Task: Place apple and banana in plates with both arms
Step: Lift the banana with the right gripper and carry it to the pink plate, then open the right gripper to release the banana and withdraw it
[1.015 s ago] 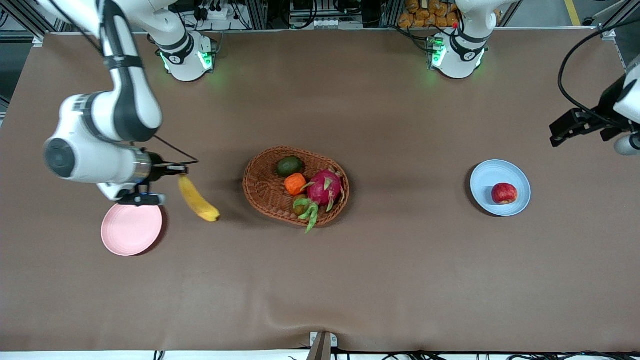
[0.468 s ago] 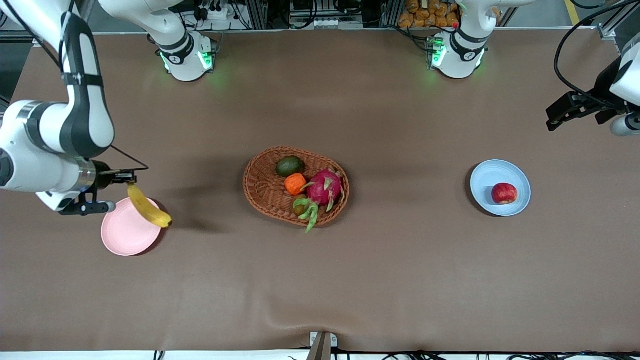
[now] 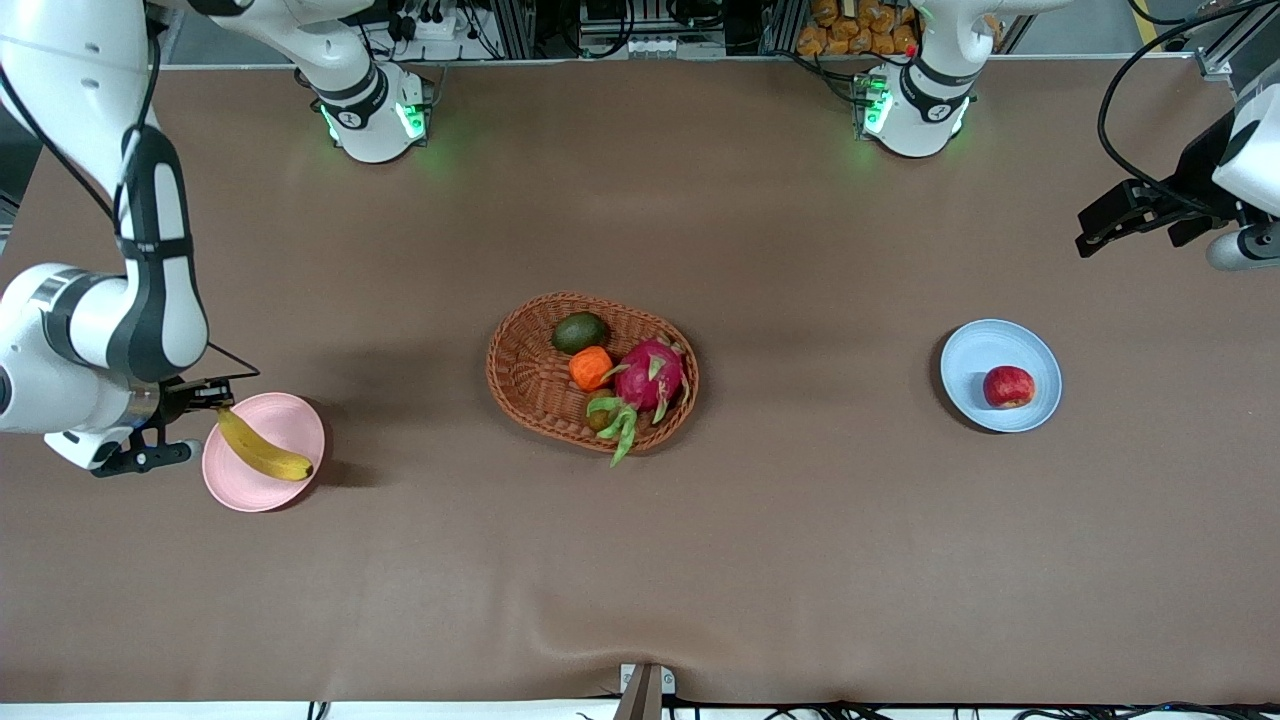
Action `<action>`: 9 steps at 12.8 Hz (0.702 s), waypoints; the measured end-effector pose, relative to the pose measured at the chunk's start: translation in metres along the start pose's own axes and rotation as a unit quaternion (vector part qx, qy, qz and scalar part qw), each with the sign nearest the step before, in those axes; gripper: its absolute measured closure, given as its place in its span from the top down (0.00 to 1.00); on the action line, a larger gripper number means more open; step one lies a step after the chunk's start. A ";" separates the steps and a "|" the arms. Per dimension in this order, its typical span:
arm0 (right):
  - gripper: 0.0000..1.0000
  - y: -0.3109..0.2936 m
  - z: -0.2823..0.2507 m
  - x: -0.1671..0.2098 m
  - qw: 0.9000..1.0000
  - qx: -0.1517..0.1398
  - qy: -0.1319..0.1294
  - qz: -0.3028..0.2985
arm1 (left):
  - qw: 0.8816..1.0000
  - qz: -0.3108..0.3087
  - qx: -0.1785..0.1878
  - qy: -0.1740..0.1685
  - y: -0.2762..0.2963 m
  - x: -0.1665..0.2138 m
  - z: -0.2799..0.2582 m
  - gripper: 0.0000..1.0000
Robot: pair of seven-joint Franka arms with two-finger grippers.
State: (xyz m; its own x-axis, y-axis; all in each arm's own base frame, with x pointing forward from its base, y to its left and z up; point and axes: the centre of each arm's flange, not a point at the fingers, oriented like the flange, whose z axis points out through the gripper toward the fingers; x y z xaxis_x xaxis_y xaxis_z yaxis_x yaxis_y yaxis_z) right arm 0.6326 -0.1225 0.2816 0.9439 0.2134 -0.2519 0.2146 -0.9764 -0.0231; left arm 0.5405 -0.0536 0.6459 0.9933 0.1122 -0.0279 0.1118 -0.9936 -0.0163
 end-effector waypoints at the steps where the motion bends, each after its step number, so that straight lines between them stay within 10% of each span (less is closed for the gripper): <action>1: 0.20 0.010 0.012 -0.001 1.000 0.001 -0.008 -0.011 | 1.000 -0.001 0.001 -0.004 -0.001 0.000 0.004 1.00; 4: 0.19 0.027 0.036 -0.005 0.999 0.006 -0.025 -0.031 | 1.000 -0.004 0.001 -0.007 -0.005 0.001 0.006 1.00; 9: 0.71 0.014 0.025 0.006 0.999 0.003 -0.015 -0.045 | 1.000 -0.012 -0.008 -0.003 -0.014 -0.005 -0.002 1.00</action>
State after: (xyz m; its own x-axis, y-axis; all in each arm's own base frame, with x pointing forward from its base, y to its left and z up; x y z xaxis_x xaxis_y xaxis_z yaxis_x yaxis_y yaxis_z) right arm 0.6353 -0.1354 0.2555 0.9126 0.3000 -0.2777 0.2974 -0.9533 -0.0527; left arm 0.5340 -0.0407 0.6484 0.9900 0.1369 -0.0328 0.1369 -0.9906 -0.0003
